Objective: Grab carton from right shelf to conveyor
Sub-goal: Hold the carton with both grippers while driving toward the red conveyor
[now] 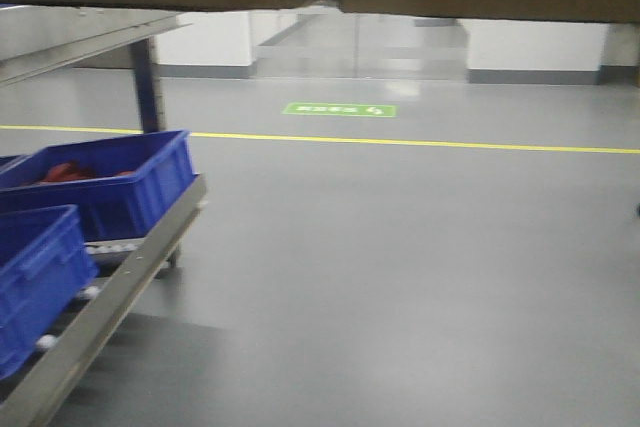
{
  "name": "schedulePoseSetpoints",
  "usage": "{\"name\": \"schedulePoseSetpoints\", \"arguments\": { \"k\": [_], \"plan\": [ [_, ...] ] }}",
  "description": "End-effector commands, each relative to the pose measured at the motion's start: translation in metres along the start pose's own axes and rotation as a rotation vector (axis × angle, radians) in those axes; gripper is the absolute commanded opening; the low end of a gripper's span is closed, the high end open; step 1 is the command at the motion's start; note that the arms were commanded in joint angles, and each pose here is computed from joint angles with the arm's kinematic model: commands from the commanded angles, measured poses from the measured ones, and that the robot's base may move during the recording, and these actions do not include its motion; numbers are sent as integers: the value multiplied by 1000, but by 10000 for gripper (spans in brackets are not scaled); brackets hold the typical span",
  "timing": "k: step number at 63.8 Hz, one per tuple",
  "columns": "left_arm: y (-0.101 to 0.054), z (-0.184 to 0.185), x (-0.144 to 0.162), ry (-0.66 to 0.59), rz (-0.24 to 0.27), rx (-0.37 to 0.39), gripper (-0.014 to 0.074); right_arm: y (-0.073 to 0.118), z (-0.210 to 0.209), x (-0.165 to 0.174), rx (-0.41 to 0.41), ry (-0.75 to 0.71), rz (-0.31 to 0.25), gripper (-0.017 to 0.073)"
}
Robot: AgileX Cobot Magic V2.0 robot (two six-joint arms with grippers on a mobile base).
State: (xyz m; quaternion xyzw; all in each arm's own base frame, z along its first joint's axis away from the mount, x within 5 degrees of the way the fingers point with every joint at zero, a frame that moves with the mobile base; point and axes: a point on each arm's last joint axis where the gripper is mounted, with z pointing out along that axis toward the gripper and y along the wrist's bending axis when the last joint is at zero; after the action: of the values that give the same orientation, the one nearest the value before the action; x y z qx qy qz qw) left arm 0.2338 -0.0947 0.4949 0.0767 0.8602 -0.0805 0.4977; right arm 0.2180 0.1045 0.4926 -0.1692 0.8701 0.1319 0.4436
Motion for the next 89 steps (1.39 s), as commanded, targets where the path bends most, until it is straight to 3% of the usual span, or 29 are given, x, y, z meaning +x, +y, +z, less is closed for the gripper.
{"name": "schedulePoseSetpoints", "arguments": {
  "k": [1, 89],
  "plan": [
    [-8, -4, -8, -79, -25, 78, -18, 8, -3, -5, -76, -54, 6, -69],
    [-8, -4, -8, -79, -25, 78, -18, 8, -3, -5, -76, -54, 6, -69]
  ]
}}
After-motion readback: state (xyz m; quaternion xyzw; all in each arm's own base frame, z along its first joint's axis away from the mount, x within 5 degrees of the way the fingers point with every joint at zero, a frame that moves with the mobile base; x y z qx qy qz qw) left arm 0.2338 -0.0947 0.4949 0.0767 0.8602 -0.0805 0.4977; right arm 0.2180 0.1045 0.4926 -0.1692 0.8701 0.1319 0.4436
